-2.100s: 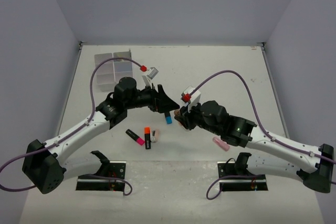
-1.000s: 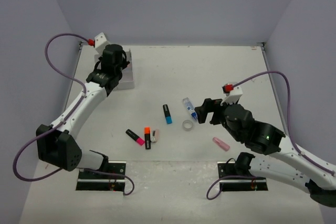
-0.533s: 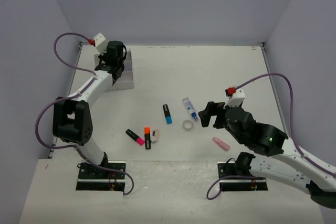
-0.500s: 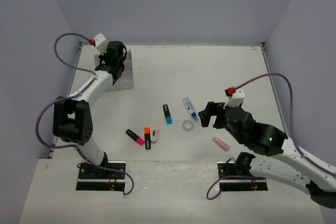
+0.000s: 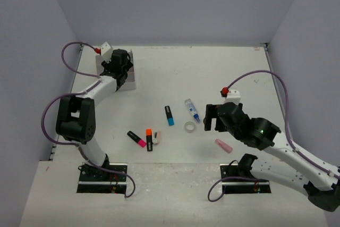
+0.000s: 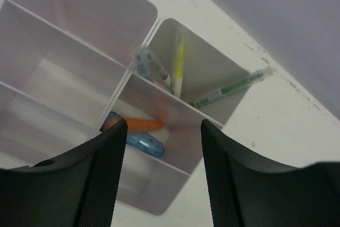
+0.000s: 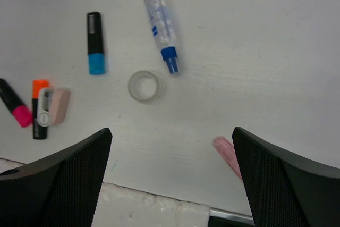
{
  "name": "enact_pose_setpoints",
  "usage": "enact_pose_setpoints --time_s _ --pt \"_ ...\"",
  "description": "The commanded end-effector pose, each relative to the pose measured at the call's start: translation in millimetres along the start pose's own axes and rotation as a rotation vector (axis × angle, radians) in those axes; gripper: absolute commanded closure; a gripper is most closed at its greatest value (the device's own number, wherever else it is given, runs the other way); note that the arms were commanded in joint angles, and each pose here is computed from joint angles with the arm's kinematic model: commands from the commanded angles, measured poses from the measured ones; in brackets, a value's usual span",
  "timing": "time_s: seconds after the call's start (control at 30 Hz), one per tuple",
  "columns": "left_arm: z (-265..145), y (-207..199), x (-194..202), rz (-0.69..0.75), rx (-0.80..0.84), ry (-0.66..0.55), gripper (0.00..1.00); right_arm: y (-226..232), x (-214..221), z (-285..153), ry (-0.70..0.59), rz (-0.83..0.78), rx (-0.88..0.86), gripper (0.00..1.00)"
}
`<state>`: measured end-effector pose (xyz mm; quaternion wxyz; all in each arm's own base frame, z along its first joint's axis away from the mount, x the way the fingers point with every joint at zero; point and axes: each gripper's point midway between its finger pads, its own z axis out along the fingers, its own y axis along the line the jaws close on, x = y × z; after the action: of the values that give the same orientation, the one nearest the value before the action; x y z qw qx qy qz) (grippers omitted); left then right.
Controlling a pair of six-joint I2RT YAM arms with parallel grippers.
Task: Sort the stationery into containers
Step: Place the stationery in the storage box, then pick up the stationery from the corner of the board.
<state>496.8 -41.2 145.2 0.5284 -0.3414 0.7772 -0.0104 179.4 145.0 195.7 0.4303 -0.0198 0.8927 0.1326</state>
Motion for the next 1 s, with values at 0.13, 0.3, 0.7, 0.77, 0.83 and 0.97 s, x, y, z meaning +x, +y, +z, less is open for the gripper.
enact_pose_setpoints --time_s 0.13,0.3,0.7,0.77,0.83,0.97 --pt "-80.8 -31.8 -50.8 -0.101 0.213 0.002 0.13 -32.1 67.6 -10.8 0.496 -0.159 0.222 0.03" --pt "-140.7 -60.5 -41.8 0.012 0.366 0.066 0.0 -34.9 86.0 -7.3 0.543 -0.087 0.271 0.06" --pt "-265.9 -72.1 30.7 0.215 0.747 0.267 0.0 -45.1 135.6 35.4 0.749 -0.004 0.332 0.05" --pt "-276.2 -69.1 26.9 0.223 0.782 0.259 0.0 -49.6 135.1 50.1 0.757 0.032 0.33 0.06" --pt "-285.2 -66.0 22.1 0.223 0.813 0.249 0.0 -54.8 136.8 61.9 0.785 0.078 0.326 0.08" --pt "-296.0 -60.3 22.3 0.222 0.856 0.253 0.0 -62.3 142.9 83.4 0.844 0.082 0.291 0.09"
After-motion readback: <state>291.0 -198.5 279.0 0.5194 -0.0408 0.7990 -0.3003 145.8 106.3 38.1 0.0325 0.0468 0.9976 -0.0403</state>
